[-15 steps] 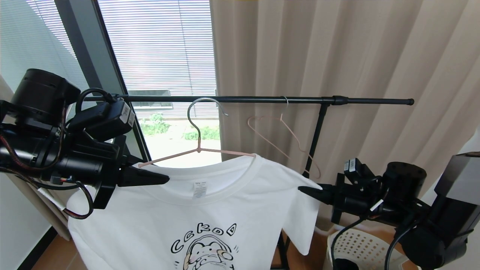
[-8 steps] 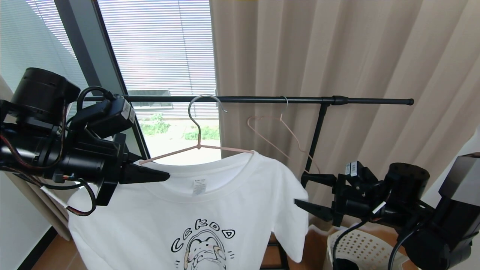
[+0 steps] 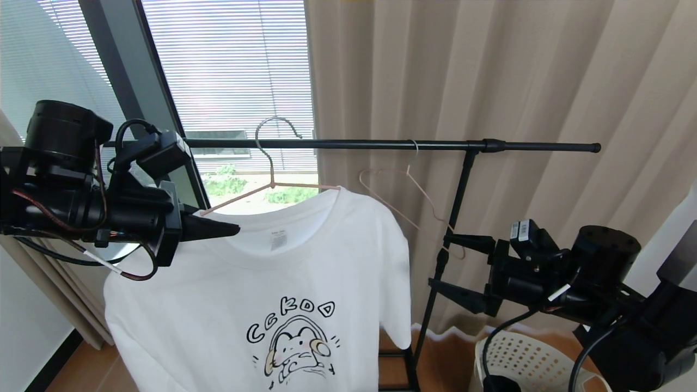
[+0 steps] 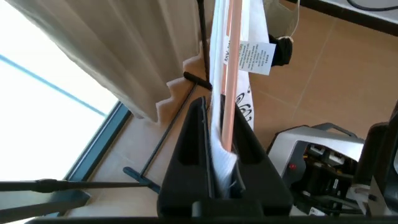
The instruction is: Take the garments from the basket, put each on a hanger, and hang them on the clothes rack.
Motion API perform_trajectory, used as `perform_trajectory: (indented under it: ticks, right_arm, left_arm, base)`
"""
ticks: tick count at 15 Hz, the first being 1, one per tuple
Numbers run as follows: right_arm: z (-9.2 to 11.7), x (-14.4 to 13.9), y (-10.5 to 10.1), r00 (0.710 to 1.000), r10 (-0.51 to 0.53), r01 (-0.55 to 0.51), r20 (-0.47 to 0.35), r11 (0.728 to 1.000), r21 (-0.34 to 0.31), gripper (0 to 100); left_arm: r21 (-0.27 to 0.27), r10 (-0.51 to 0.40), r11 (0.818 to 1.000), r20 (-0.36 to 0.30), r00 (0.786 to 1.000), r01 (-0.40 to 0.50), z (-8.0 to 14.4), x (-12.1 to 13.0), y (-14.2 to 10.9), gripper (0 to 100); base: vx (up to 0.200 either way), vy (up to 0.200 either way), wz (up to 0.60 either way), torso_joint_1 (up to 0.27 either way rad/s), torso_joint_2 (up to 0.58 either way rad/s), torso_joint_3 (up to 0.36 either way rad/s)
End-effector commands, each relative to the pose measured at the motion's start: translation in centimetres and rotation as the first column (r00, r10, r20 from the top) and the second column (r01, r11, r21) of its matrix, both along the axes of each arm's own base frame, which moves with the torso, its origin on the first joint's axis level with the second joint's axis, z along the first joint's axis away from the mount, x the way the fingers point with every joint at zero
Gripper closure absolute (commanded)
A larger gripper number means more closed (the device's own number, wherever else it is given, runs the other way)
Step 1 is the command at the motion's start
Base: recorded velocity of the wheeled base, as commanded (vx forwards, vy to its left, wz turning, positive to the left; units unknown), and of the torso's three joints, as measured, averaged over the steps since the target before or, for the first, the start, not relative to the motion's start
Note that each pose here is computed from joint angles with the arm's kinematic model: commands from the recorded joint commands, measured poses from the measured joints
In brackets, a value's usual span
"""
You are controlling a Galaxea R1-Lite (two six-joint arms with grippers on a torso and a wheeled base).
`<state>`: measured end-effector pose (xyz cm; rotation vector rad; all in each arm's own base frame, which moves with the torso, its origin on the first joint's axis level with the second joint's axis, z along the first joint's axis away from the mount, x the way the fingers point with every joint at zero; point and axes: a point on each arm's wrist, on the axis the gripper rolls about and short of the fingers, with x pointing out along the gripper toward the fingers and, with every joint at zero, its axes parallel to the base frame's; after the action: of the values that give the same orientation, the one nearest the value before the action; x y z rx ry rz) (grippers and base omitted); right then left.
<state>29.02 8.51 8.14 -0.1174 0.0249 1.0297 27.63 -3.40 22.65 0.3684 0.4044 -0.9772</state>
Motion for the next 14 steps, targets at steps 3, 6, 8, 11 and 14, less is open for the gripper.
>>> perform_trajectory:
  ticks: [3, 6, 8, 11, 14]
  right_arm:
    - [1.9, 0.6, 0.3, 0.995, -0.095, 0.093, 0.037, 0.995, 0.043, 0]
    - [2.9, 0.5, 0.1, 0.994, -0.103, 0.101, 0.044, 0.993, 0.059, 0]
    - [3.2, 0.5, 0.1, 0.994, -0.106, 0.104, 0.032, 0.993, 0.055, 0]
    - [3.4, 0.5, 0.0, 0.994, -0.108, 0.106, 0.035, 0.993, 0.056, 0]
    - [3.4, 0.7, -0.4, 0.992, -0.122, 0.119, 0.04, 0.991, 0.058, 0]
  left_arm:
    - [0.011, 0.128, 0.992, -0.023, 0.992, -0.128, -1.9, 3.5, -0.4, 100]
    - [-0.002, 0.202, 0.979, -0.054, 0.978, -0.202, -2.7, 5.7, -2.0, 100]
    - [-0.011, 0.244, 0.969, -0.078, 0.967, -0.245, -2.7, 7.0, -3.0, 100]
    - [-0.022, 0.289, 0.956, -0.094, 0.953, -0.292, -2.8, 9.0, -4.1, 100]
    - [-0.046, 0.314, 0.946, -0.107, 0.943, -0.32, -2.9, 10.7, -4.6, 100]
  base:
    - [0.0, 0.0, 0.0, 0.0, 0.0, 0.0]
    - [0.0, 0.0, 0.0, 0.0, 0.0, 0.0]
    - [0.0, 0.0, 0.0, 0.0, 0.0, 0.0]
    - [0.0, 0.0, 0.0, 0.0, 0.0, 0.0]
    - [0.0, 0.0, 0.0, 0.0, 0.0, 0.0]
